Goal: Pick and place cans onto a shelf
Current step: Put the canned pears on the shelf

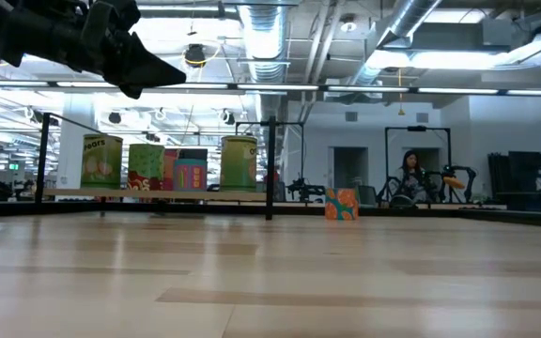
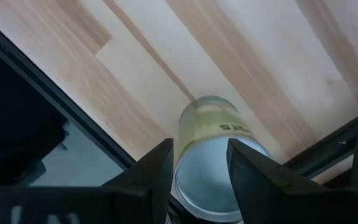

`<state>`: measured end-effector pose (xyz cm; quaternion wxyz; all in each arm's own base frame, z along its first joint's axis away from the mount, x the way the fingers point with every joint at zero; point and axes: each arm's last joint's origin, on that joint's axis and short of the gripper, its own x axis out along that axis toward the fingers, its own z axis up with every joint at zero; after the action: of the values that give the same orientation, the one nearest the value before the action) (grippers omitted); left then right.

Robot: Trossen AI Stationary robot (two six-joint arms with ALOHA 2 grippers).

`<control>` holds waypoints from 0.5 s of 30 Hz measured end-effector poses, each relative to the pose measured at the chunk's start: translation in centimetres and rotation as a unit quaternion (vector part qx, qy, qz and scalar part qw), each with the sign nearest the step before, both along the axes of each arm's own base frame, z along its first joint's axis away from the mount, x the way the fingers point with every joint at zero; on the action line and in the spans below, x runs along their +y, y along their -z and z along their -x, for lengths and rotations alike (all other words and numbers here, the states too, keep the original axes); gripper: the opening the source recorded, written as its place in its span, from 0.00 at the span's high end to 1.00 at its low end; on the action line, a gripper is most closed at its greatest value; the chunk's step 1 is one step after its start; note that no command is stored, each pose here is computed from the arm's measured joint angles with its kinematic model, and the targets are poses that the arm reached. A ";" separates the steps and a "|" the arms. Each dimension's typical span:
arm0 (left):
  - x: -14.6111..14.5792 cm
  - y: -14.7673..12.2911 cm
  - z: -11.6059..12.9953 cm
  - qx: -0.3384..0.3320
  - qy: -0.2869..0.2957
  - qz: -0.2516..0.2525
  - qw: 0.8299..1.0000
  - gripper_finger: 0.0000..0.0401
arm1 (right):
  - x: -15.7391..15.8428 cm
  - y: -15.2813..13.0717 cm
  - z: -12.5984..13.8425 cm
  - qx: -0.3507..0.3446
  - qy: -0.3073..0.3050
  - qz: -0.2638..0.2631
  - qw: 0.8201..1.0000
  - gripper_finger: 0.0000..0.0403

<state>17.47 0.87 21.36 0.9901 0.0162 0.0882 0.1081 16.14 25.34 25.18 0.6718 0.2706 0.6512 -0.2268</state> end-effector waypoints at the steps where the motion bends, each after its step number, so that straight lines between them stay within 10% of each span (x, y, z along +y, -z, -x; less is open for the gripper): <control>1: 0.0 0.0 0.0 0.000 0.000 0.000 1.000 0.99 | 0.0 0.0 -0.2 0.001 0.003 -0.002 1.000 0.59; 15: 0.0 0.0 0.0 0.000 0.000 0.000 1.000 0.99 | -0.3 1.4 -0.6 0.016 0.053 -0.022 0.998 0.61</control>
<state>17.47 0.87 21.37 0.9901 0.0158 0.0882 0.1080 16.70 25.04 23.80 0.6422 0.3164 0.6512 -0.2519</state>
